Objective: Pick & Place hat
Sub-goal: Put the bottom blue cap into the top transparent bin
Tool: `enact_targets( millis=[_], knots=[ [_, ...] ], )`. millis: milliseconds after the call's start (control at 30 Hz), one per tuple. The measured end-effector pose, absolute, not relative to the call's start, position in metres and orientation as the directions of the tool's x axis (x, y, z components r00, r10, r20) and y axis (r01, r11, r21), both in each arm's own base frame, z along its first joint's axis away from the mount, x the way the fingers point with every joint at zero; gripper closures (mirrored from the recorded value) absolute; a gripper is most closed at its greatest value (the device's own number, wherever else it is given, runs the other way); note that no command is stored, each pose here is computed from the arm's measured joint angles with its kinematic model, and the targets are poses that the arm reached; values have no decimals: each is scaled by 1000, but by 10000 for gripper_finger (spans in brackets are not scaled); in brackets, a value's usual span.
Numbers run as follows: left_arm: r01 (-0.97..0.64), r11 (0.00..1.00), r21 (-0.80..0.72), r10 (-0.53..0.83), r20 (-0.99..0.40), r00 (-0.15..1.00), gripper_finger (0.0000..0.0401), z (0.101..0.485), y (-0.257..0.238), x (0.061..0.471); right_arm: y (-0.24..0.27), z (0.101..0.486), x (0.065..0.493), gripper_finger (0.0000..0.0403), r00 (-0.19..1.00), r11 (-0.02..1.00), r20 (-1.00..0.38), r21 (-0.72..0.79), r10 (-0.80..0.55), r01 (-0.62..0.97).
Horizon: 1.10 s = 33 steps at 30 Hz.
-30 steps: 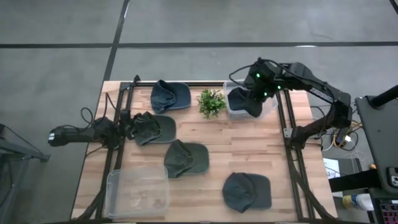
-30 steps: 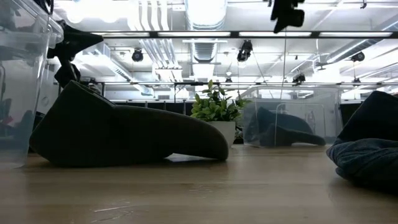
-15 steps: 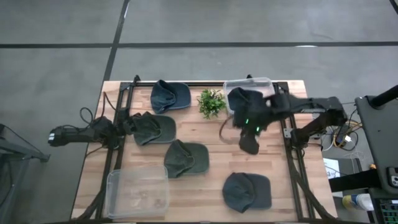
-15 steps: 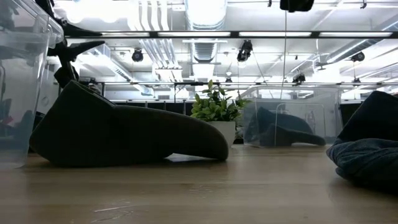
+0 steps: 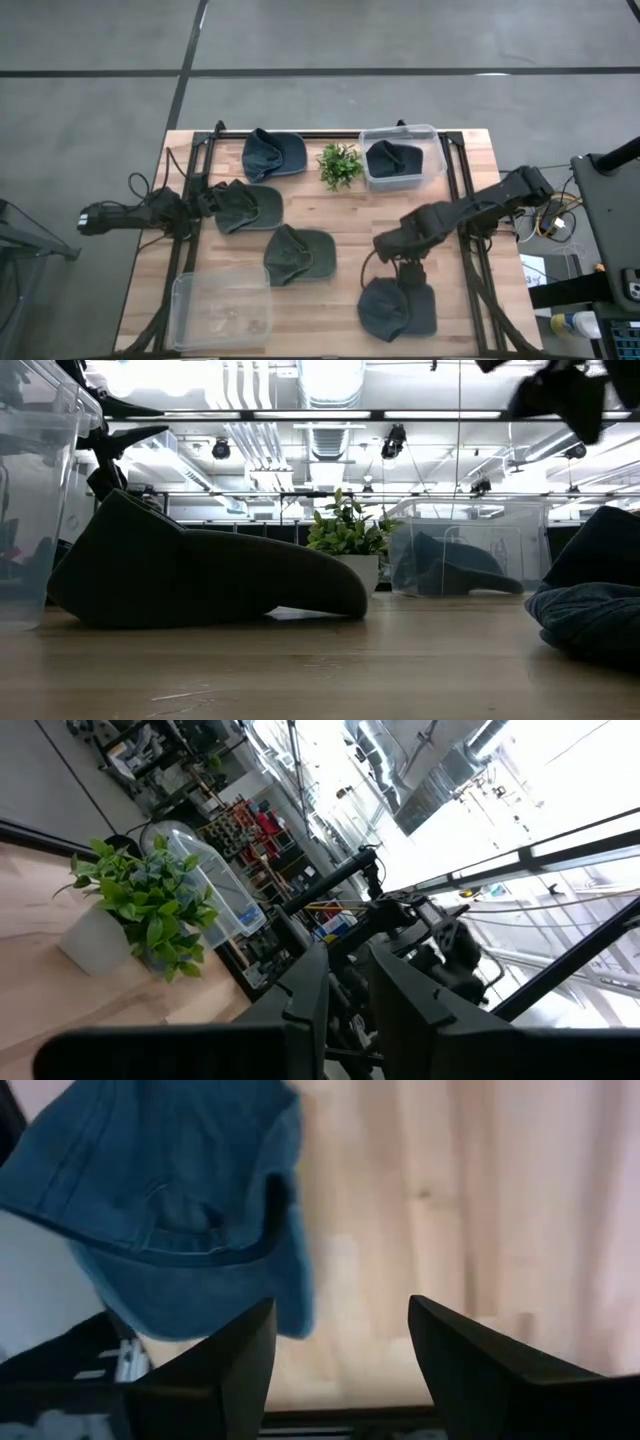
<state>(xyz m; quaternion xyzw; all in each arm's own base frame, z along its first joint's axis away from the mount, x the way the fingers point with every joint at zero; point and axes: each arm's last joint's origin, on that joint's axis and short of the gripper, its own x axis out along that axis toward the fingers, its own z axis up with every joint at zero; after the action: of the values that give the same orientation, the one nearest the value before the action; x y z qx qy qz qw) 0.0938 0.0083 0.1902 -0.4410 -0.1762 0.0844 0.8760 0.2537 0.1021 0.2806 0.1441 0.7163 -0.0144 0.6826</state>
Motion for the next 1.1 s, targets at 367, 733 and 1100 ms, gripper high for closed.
enact_targets(
  millis=[367,733,1100],
  knots=[
    [3,605,-796,303,234,924,332,190,8,94,119,230,246,197,-7,942,-970,236,244,240],
    [3,605,-796,303,234,924,332,190,8,94,118,190,233,211,-56,924,-954,271,296,270],
    [3,605,-797,303,234,924,332,190,8,94,117,177,230,211,-46,914,-953,274,301,300]
  ],
)
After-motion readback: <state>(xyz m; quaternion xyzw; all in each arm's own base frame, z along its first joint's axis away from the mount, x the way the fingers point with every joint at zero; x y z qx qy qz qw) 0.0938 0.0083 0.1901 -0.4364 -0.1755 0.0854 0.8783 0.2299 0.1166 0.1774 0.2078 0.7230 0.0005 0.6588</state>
